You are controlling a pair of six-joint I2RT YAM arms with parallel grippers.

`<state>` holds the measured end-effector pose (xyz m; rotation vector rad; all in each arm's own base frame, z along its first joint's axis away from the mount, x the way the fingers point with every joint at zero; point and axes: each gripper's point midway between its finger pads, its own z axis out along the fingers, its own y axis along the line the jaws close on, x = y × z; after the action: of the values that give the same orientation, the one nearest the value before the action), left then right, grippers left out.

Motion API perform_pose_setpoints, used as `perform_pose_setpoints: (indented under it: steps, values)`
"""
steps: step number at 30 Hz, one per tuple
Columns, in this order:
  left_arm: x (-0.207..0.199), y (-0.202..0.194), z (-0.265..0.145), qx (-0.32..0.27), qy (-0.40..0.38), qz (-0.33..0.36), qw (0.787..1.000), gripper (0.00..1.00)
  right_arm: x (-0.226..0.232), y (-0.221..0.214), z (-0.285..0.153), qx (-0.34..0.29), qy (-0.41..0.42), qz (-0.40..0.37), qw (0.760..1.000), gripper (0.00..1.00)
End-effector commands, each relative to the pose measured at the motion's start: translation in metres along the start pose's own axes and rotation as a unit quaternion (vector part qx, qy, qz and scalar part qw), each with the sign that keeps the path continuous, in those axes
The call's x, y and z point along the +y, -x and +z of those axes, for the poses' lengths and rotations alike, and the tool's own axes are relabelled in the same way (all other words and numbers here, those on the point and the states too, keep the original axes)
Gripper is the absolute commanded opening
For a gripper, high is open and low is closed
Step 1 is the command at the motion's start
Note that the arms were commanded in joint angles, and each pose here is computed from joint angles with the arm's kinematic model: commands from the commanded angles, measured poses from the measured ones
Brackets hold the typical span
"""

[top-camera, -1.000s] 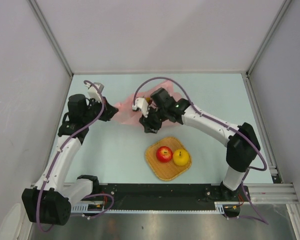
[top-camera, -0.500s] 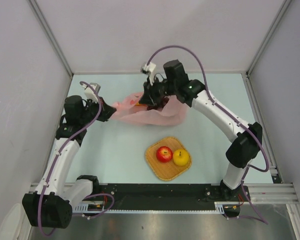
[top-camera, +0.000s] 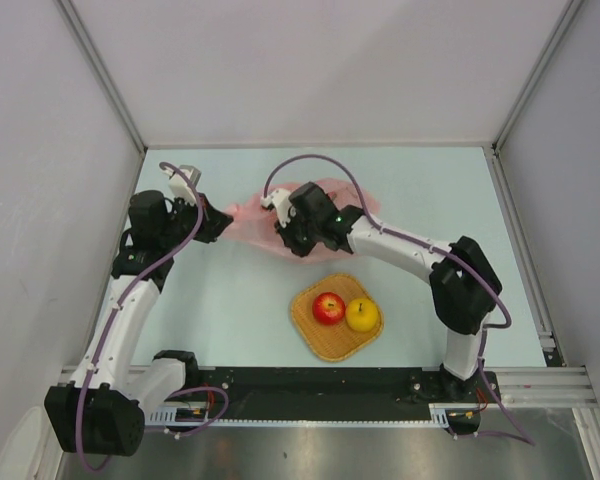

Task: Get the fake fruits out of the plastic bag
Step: Adjust the plastic bag at the center of the board.

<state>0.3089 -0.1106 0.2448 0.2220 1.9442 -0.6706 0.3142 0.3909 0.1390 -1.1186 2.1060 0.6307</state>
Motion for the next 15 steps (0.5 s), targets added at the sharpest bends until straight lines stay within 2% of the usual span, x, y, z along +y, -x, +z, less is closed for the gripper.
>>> perform_pose_setpoints:
  steps: [1,2,4,8,9,11,12,13,15]
  values:
    - [-0.007,0.018,-0.002,-0.023,-0.014,-0.001,1.000,0.00,0.029,0.000,-0.022,-0.021,-0.002,-0.057,0.998,0.00]
    - [-0.008,0.019,-0.003,-0.023,-0.015,-0.002,1.000,0.00,0.035,-0.017,-0.018,-0.001,0.008,-0.057,0.998,0.00]
    - [-0.011,0.021,-0.005,-0.025,-0.018,-0.003,1.000,0.00,0.036,-0.023,-0.014,0.006,0.012,-0.046,0.999,0.00]
    - [-0.008,0.024,-0.008,-0.035,-0.012,0.002,0.999,0.00,-0.001,0.009,-0.011,-0.039,-0.030,0.042,0.998,0.00]
    - [-0.004,0.024,-0.009,-0.035,-0.006,-0.005,0.999,0.00,-0.010,0.028,-0.003,-0.054,-0.032,0.061,0.996,0.01]
    - [-0.004,0.026,-0.011,-0.040,-0.007,-0.008,0.999,0.00,-0.033,0.040,0.005,-0.058,-0.045,0.083,0.994,0.18]
    - [-0.006,0.030,-0.013,-0.045,-0.009,-0.006,0.999,0.00,-0.039,0.061,0.004,-0.078,-0.046,0.089,0.992,0.22]
    - [-0.008,0.032,-0.015,-0.047,-0.012,-0.004,0.999,0.00,-0.048,0.054,0.022,-0.063,-0.049,0.100,0.992,0.28]
    - [-0.017,0.033,-0.017,-0.046,-0.034,0.001,0.998,0.00,-0.060,0.071,0.026,-0.079,-0.062,0.096,0.990,0.30]
